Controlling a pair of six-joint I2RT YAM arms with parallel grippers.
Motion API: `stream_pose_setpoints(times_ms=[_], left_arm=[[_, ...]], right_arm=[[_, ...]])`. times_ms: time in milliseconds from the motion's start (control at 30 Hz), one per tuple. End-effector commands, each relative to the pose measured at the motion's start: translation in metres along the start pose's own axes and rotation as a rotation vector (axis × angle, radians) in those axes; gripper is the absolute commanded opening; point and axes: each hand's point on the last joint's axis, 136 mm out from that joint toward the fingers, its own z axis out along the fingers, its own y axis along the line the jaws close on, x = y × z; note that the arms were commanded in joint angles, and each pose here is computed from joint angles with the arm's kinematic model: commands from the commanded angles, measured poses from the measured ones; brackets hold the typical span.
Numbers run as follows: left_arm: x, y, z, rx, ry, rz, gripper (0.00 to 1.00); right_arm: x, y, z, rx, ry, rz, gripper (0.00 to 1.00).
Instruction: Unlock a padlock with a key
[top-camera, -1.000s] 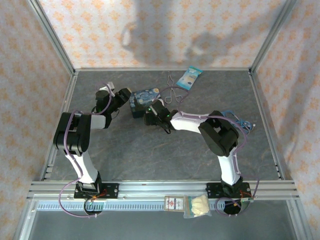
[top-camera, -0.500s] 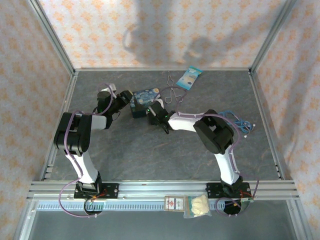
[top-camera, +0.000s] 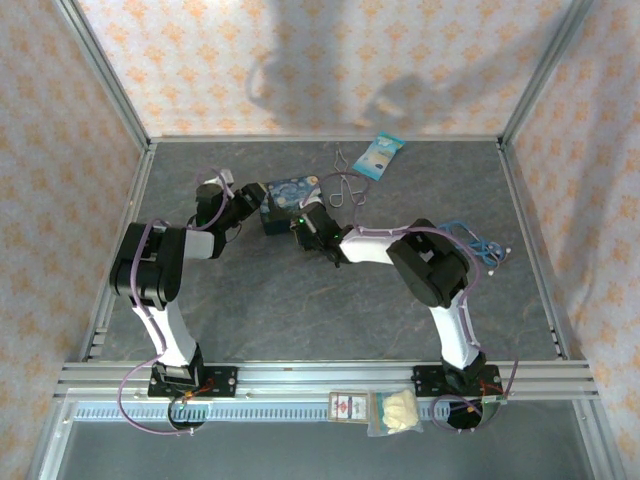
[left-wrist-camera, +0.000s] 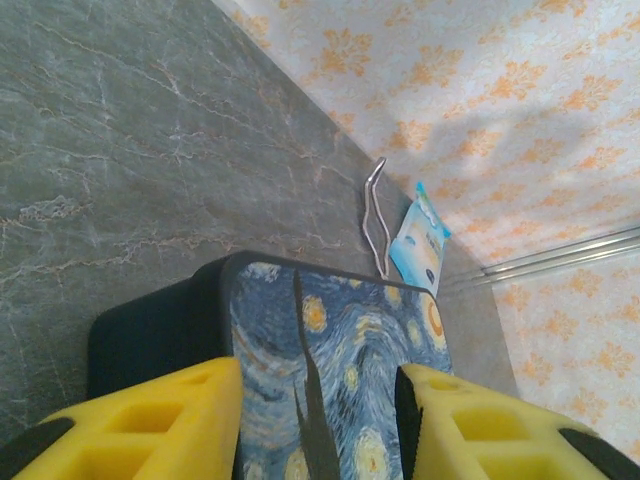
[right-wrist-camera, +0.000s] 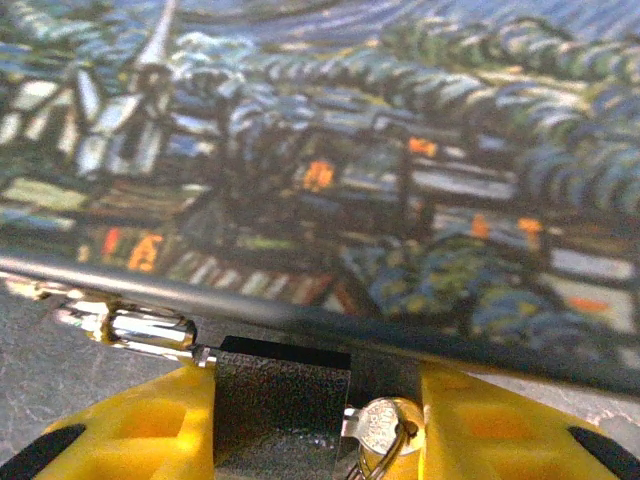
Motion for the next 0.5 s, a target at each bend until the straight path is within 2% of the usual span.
stream_pose_setpoints(times_ms=[0, 267, 467], left_arm=[[0.013, -0.002, 0.005, 0.029, 0.024, 0.001, 0.44], [0.032, -0.007, 0.009, 0.059, 0.061, -0.021, 0.43], [0.029, -0.01, 0.008, 0.063, 0.049, -0.016, 0.43]], right_arm=[[-0.007, 0.011, -0.004, -0.071, -0.019, -0.06, 0.33], [-0.015, 0.023, -0.006, -0.131, -0.027, -0.098, 0.31], [-0.002, 0.023, -0.015, -0.154, 0.0, -0.164, 0.3]])
